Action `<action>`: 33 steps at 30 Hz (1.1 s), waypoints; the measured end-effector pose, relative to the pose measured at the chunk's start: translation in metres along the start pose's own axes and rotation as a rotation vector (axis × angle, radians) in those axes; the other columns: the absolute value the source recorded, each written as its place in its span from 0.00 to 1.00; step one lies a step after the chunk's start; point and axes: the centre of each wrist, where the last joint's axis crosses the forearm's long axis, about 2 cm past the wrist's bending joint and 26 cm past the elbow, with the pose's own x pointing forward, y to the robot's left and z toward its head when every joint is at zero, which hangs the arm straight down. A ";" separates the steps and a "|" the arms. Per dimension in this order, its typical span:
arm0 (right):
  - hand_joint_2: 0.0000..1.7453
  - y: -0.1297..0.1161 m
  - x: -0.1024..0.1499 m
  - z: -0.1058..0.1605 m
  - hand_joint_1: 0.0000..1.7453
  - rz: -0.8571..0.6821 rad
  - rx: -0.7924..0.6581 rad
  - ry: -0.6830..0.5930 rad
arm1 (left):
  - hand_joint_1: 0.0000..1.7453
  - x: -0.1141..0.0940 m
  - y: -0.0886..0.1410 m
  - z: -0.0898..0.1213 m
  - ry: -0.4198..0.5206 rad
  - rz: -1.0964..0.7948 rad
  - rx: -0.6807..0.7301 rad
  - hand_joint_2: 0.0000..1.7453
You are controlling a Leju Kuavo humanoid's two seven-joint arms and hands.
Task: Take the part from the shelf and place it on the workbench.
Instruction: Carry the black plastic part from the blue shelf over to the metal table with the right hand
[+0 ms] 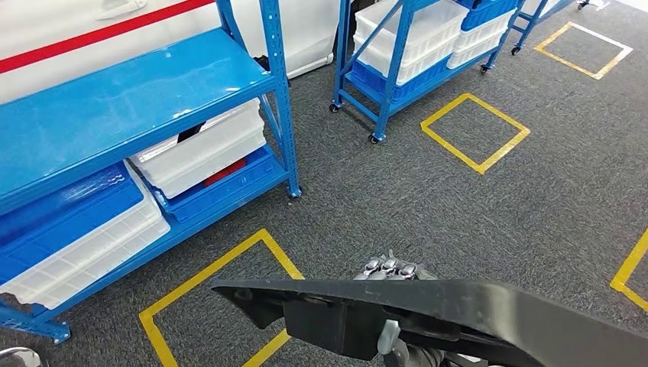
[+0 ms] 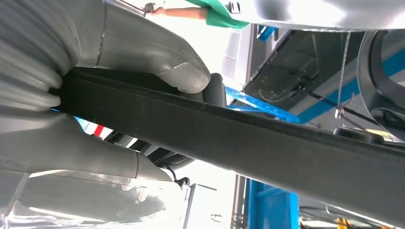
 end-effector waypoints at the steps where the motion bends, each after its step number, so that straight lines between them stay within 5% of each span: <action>1: 1.00 0.001 0.000 -0.001 1.00 -0.004 0.004 -0.002 | 0.00 0.001 -0.001 0.000 -0.001 0.005 -0.001 1.00; 15: 1.00 -0.001 -0.007 -0.005 1.00 -0.044 -0.013 -0.023 | 0.00 -0.005 -0.010 0.004 0.023 -0.027 -0.040 1.00; 24: 1.00 -0.001 0.004 0.016 1.00 -0.010 -0.072 0.027 | 0.00 -0.009 -0.021 0.008 0.046 -0.081 -0.093 1.00; 33: 1.00 -0.004 -0.002 0.021 1.00 0.071 -0.035 0.103 | 0.00 -0.005 -0.036 0.012 -0.020 -0.073 -0.133 1.00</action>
